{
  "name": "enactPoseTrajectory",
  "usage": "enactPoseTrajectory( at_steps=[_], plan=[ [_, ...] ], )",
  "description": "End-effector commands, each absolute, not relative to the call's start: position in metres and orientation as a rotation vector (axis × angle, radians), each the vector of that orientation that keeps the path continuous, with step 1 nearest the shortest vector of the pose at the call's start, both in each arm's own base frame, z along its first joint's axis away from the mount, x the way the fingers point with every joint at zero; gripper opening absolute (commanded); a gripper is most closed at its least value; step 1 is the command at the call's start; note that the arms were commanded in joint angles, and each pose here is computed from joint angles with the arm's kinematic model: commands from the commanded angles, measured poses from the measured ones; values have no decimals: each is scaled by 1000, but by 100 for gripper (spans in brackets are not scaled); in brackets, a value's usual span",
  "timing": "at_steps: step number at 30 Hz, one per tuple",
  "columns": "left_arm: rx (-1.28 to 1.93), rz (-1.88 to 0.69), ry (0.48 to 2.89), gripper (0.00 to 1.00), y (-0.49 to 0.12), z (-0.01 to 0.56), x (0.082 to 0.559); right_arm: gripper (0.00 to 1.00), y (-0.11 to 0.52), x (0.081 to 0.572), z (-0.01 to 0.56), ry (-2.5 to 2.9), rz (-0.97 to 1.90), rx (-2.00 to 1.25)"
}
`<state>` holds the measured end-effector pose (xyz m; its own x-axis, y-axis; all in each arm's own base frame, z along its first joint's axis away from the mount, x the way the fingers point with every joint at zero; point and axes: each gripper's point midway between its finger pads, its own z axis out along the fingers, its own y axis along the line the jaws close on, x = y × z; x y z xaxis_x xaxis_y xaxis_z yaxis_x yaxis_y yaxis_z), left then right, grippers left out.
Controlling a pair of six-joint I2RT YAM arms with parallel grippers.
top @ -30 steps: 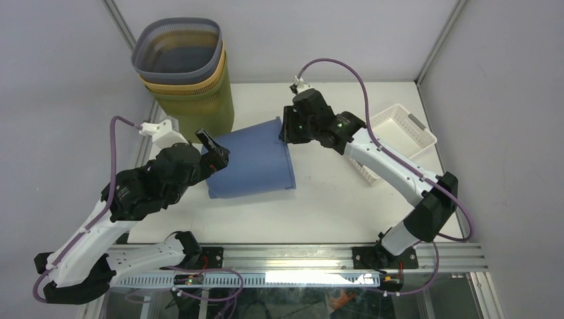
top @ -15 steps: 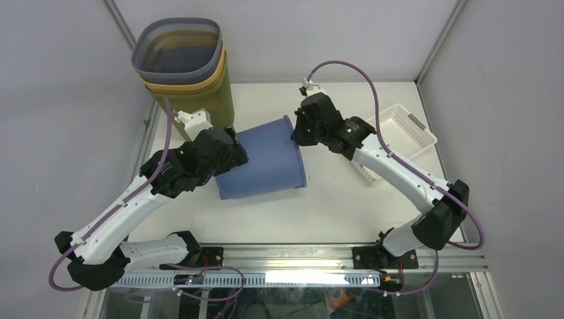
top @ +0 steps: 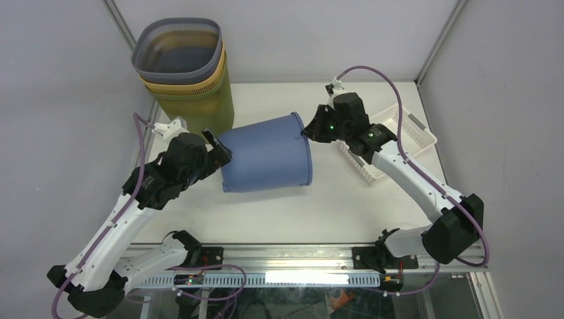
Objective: Turn the large container upside down
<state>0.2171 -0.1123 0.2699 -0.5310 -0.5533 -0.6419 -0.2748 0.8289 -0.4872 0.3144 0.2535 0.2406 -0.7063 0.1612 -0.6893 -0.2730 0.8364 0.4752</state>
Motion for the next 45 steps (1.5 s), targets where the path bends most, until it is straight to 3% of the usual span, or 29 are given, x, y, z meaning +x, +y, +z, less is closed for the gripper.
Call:
enactPoseTrajectory(
  at_steps=[1,20,31,45],
  plan=[
    [-576,-644,2085,99,-139,278,228,0,238,291,187,2431,750,-85],
    [-141,-1001,1931,99,-206,363,231,0,176,286,133,2524,844,227],
    [-88,-1142,1942,99,-236,355,235,0,167,296,105,2541,836,367],
    [-53,-1156,1954,99,-242,346,235,0,172,337,109,2511,814,414]
  ],
)
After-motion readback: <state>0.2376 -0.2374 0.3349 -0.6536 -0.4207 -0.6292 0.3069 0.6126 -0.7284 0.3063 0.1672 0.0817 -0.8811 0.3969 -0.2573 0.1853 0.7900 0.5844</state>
